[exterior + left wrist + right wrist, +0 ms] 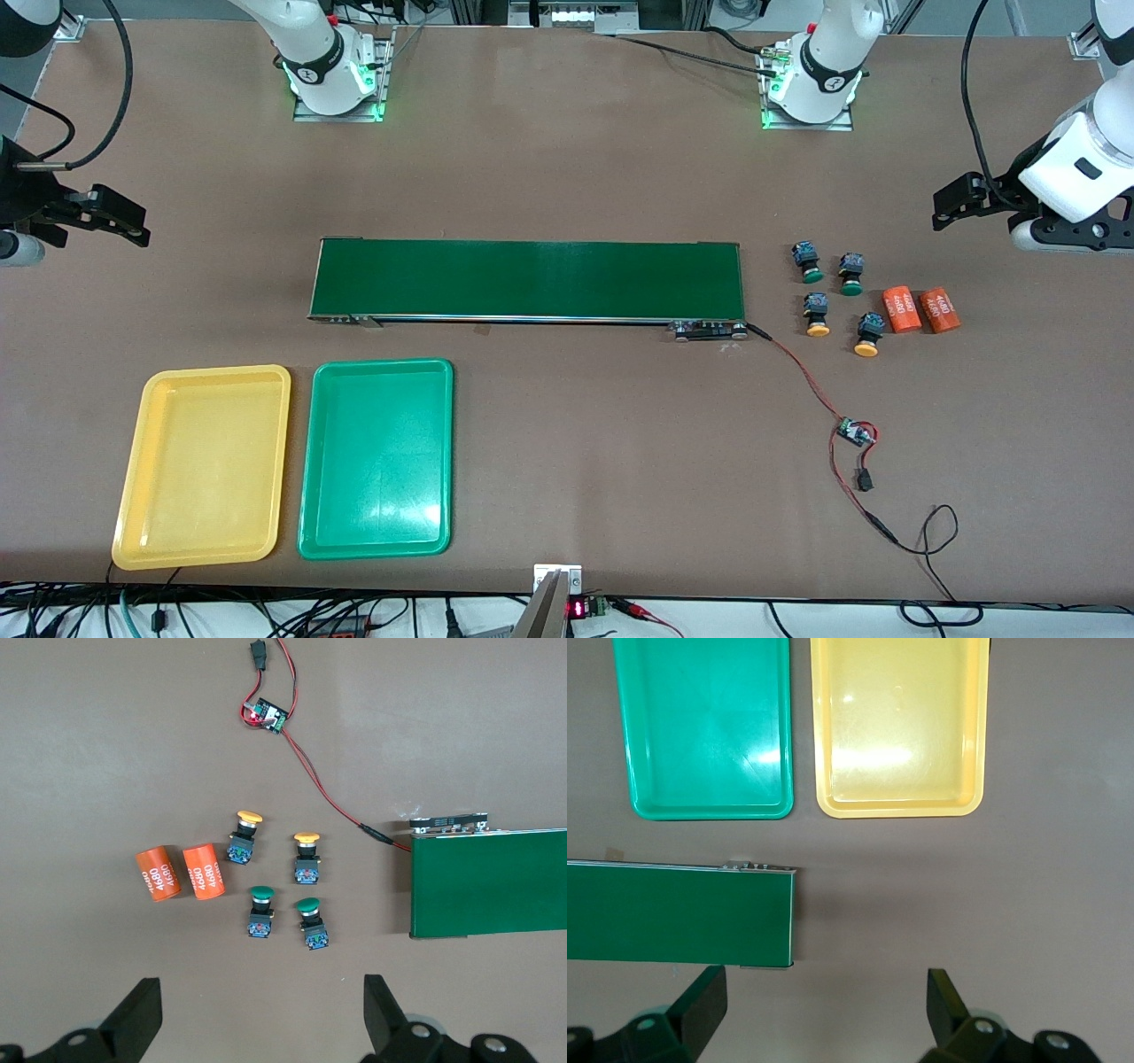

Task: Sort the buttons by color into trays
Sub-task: 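Move the left gripper toward the orange cylinders beside the belt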

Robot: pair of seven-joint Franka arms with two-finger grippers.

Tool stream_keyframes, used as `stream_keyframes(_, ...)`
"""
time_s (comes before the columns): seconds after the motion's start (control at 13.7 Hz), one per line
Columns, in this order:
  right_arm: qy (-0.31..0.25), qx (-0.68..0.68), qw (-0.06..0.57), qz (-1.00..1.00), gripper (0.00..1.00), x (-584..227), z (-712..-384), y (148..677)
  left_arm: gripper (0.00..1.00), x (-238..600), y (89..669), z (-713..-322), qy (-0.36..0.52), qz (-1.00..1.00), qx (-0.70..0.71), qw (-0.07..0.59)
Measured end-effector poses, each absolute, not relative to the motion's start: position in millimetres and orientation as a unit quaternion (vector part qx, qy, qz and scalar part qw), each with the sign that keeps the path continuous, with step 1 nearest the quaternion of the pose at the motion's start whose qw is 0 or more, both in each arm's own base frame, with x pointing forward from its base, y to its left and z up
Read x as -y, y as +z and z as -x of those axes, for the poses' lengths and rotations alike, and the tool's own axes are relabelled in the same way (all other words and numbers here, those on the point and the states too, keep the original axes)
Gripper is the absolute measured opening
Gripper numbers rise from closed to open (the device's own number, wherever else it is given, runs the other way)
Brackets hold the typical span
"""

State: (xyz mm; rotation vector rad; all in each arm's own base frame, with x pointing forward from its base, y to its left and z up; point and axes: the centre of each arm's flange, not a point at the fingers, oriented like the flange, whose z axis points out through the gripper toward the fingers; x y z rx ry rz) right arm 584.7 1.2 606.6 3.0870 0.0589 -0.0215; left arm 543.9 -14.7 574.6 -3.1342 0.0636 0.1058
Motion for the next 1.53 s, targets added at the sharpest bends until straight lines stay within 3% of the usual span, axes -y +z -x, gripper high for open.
stream_keyframes(1.09, -0.009, -0.014, 0.027, -0.999, 1.0, 4, -584, 605, 1.0, 13, 568, -540, 0.075, 0.997, -0.018, 0.003)
stream_keyframes(1.53, -0.009, -0.014, 0.027, -0.999, 1.0, 4, -584, 605, 1.0, -67, 505, -559, 0.139, 0.989, 0.043, 0.019)
